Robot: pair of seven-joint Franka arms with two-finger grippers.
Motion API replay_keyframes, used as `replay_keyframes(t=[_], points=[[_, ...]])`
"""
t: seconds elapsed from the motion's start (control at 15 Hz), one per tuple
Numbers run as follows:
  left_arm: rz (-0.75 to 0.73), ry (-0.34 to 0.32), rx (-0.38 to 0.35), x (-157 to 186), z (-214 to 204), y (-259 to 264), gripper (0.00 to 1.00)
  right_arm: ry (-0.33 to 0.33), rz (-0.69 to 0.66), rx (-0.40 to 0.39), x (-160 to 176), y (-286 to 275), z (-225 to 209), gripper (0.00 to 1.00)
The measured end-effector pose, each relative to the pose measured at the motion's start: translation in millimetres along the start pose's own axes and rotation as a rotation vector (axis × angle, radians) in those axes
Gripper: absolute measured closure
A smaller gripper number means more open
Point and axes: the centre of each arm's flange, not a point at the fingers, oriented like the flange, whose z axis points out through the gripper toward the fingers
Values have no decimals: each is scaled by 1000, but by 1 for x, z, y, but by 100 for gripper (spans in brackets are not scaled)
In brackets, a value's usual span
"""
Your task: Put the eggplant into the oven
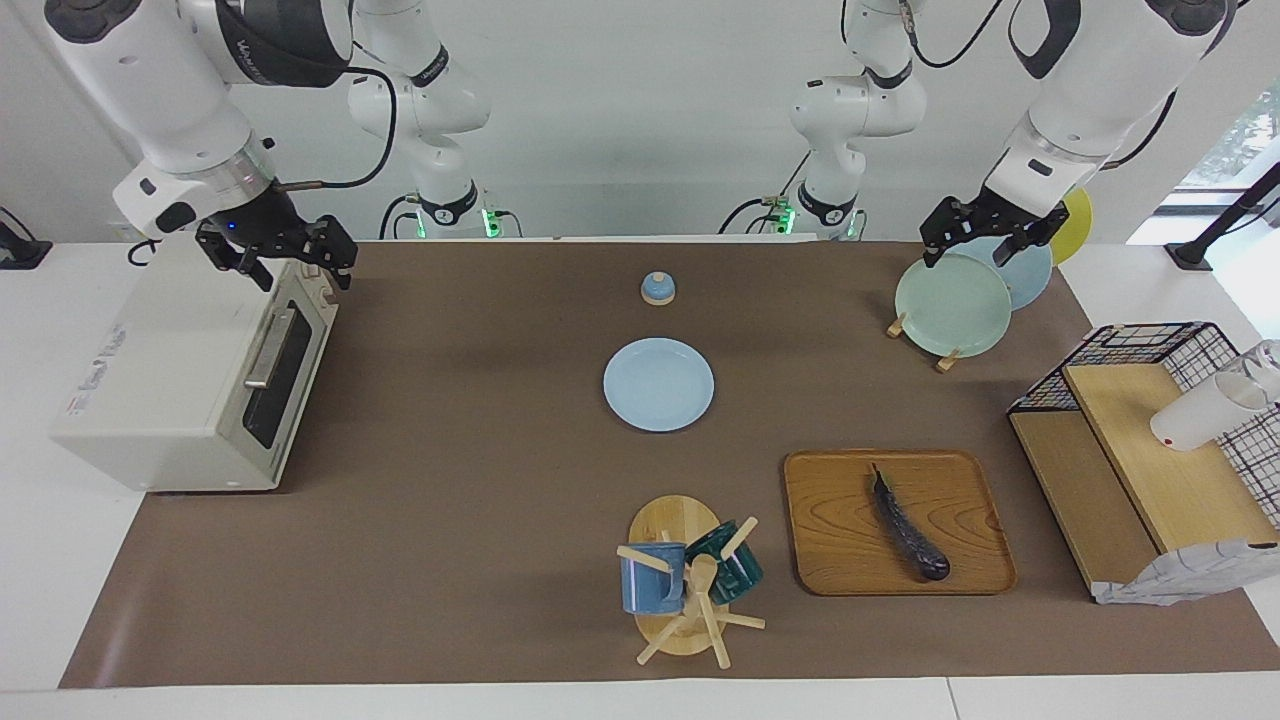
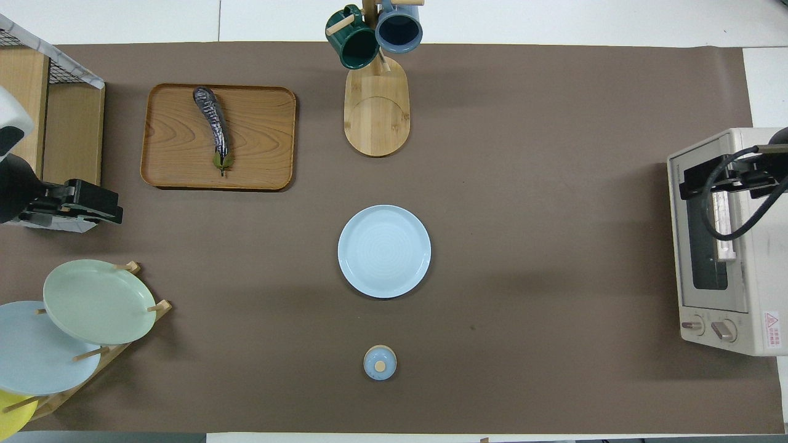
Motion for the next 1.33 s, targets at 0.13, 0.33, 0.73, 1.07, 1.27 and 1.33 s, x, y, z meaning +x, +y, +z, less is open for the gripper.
replay_keyframes(t=[0.13, 0.33, 0.73, 1.07, 1.27, 1.33], points=[[0, 0, 0, 0, 0, 0, 0, 0, 0, 0, 0, 0, 0, 0], [0, 1, -3, 0, 0, 0, 0, 0, 0, 0, 0, 0, 0, 0], [0, 37, -8, 5, -2, 1, 0, 8, -24, 0, 1, 2, 0, 18], [-3, 59, -35, 39, 28, 3, 0, 46, -14, 1, 3, 12, 27, 70], [-12, 45, -60, 89, 93, 4, 0, 69, 6, -58, 5, 24, 69, 99], [-19, 47, -76, 107, 119, 5, 0, 68, 4, -91, 6, 29, 83, 99]])
